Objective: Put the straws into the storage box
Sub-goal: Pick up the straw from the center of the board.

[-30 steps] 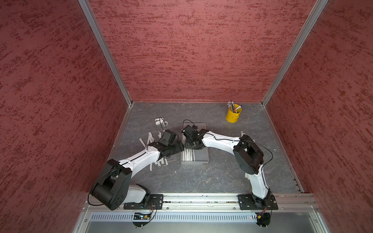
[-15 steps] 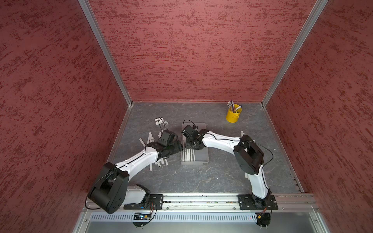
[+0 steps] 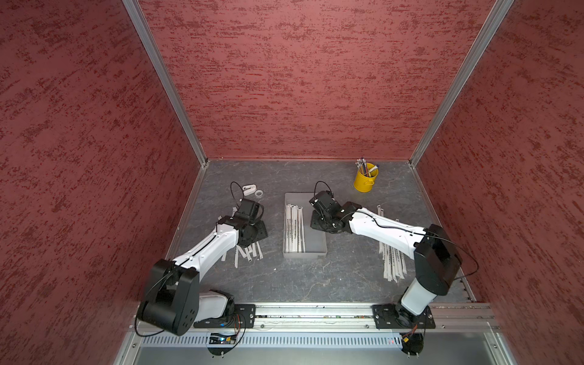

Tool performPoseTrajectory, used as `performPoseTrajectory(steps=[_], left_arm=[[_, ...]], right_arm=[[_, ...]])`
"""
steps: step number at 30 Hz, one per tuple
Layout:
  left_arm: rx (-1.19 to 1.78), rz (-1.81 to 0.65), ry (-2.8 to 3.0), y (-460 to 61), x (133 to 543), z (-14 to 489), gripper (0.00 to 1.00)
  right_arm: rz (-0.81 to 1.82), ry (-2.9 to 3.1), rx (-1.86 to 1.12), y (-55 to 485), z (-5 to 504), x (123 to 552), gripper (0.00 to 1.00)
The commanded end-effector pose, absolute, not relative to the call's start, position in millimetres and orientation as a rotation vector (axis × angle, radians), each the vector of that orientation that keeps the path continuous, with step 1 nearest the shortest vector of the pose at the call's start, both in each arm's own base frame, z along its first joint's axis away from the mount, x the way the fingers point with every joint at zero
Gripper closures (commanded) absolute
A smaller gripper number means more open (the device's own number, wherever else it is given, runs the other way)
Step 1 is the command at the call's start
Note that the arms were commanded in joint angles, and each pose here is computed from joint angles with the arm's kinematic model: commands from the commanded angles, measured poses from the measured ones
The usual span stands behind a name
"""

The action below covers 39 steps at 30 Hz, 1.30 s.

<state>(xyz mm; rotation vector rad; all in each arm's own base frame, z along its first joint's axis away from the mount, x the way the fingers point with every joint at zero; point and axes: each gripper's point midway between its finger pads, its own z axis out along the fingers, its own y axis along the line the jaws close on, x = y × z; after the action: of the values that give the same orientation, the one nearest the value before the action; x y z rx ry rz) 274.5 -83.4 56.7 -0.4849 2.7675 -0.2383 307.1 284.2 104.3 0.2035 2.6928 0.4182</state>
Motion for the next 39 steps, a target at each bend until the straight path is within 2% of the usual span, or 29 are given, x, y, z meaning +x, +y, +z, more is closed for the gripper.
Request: performPoseTrajectory(steps=[1, 3, 11, 15, 27, 35, 39], left_arm=[[-0.422, -0.203, 2.778, -82, 284, 58, 0.42], [-0.414, -0.164, 2.788, -77, 286, 54, 0.48], [-0.396, -0.122, 2.795, -72, 293, 49, 0.61], [-0.384, -0.188, 2.794, -85, 295, 50, 0.61], [-0.363, -0.130, 2.863, -87, 293, 21, 0.63], [-0.306, -0.087, 2.883, -92, 291, 11, 0.81], [-0.134, -0.137, 2.835, -115, 301, 28, 0.93]], right_arm=[[0.418, 2.694, 0.223, 281, 99, 304, 0.79], [0.419, 2.695, 0.224, 280, 97, 303, 0.79], [0.432, 2.707, 0.220, 284, 91, 305, 0.80], [0.430, 2.709, 0.217, 285, 90, 306, 0.80], [0.429, 2.701, 0.224, 283, 91, 308, 0.80], [0.434, 2.695, 0.224, 283, 94, 310, 0.81], [0.431, 2.691, 0.228, 280, 96, 311, 0.82]])
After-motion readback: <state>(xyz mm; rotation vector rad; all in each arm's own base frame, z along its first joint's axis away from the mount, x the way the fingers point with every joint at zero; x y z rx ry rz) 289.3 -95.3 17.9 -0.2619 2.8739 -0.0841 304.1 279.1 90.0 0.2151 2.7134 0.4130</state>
